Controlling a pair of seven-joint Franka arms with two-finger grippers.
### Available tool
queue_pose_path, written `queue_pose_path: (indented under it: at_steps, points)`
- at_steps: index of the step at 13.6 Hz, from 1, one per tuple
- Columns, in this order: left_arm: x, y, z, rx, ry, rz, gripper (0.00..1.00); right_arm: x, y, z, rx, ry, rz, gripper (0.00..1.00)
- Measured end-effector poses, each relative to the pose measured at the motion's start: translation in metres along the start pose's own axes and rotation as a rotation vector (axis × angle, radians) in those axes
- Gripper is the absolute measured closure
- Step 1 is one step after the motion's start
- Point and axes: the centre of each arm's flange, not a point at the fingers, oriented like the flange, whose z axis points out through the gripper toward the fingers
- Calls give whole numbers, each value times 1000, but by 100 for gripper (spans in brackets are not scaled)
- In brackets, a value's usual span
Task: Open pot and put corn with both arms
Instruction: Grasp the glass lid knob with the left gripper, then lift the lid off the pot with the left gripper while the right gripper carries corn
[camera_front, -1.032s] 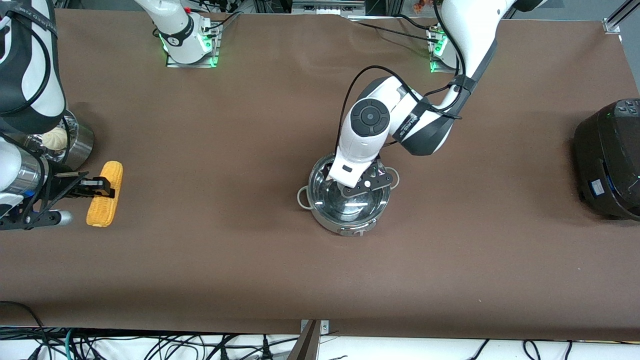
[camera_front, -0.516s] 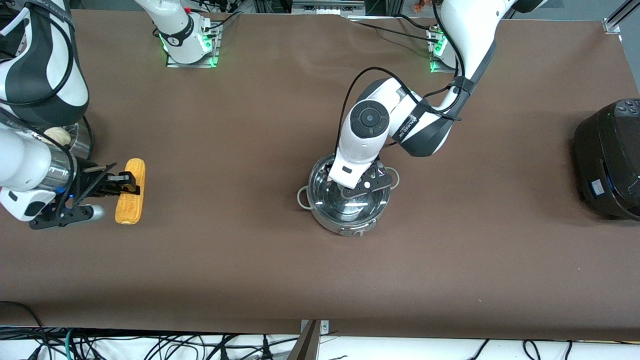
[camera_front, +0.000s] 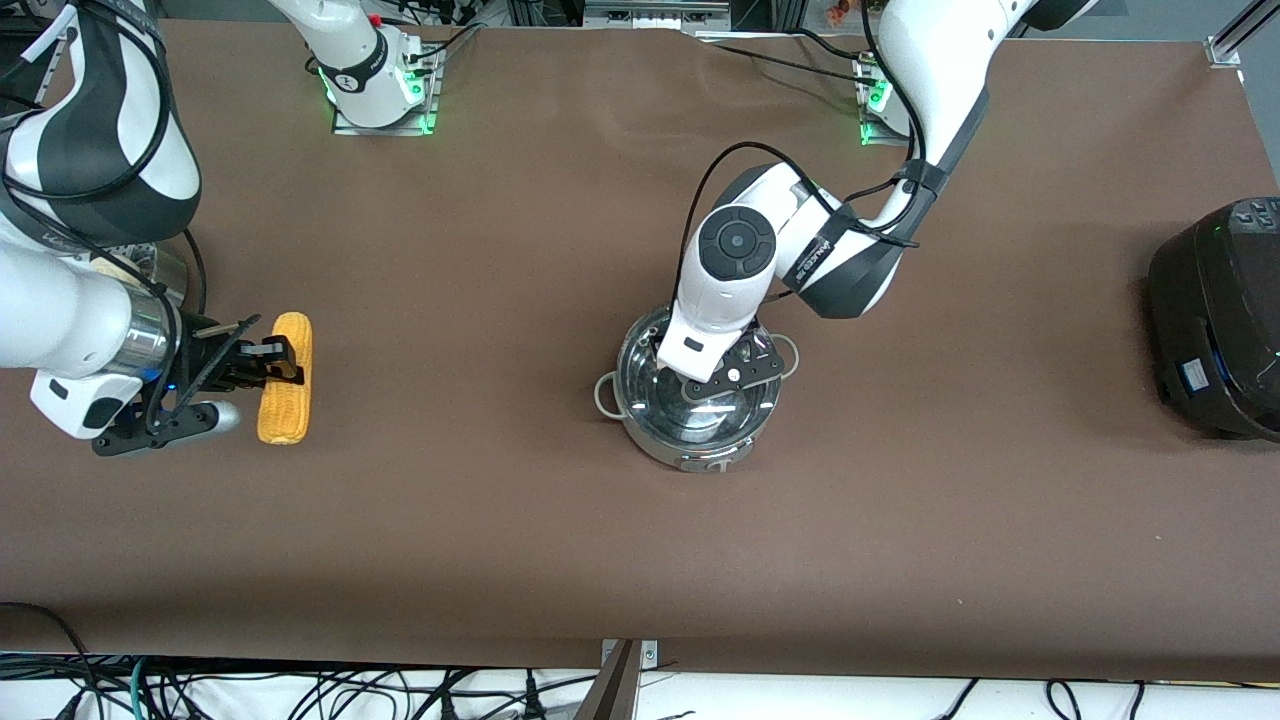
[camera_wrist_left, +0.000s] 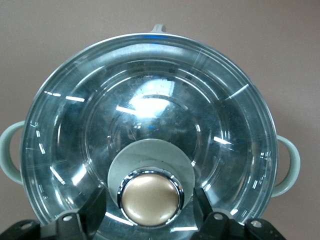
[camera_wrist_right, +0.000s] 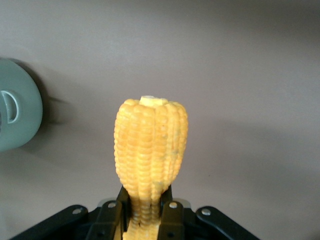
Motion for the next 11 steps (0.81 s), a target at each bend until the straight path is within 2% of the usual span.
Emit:
queue_pose_path:
  at_steps: [2,3,6,8,9,11]
  points:
    - [0,0,1,0,0,0,26,0,-1,0,0,0,-1,74]
    - [1,0,0,0,1,0,34,0,0,0,0,0,-1,74]
    - [1,1,-1,-3,3,-1,37,0,-1,0,1,0,-1,74]
    - [2,1,-2,-5,4,-1,42,0,-3,1,2,-1,-4,74]
    - [2,2,-3,-7,5,-1,48,0,-5,1,4,-1,-7,74]
    - [2,2,-3,-8,6,-1,50,0,-9,1,7,-1,-9,74]
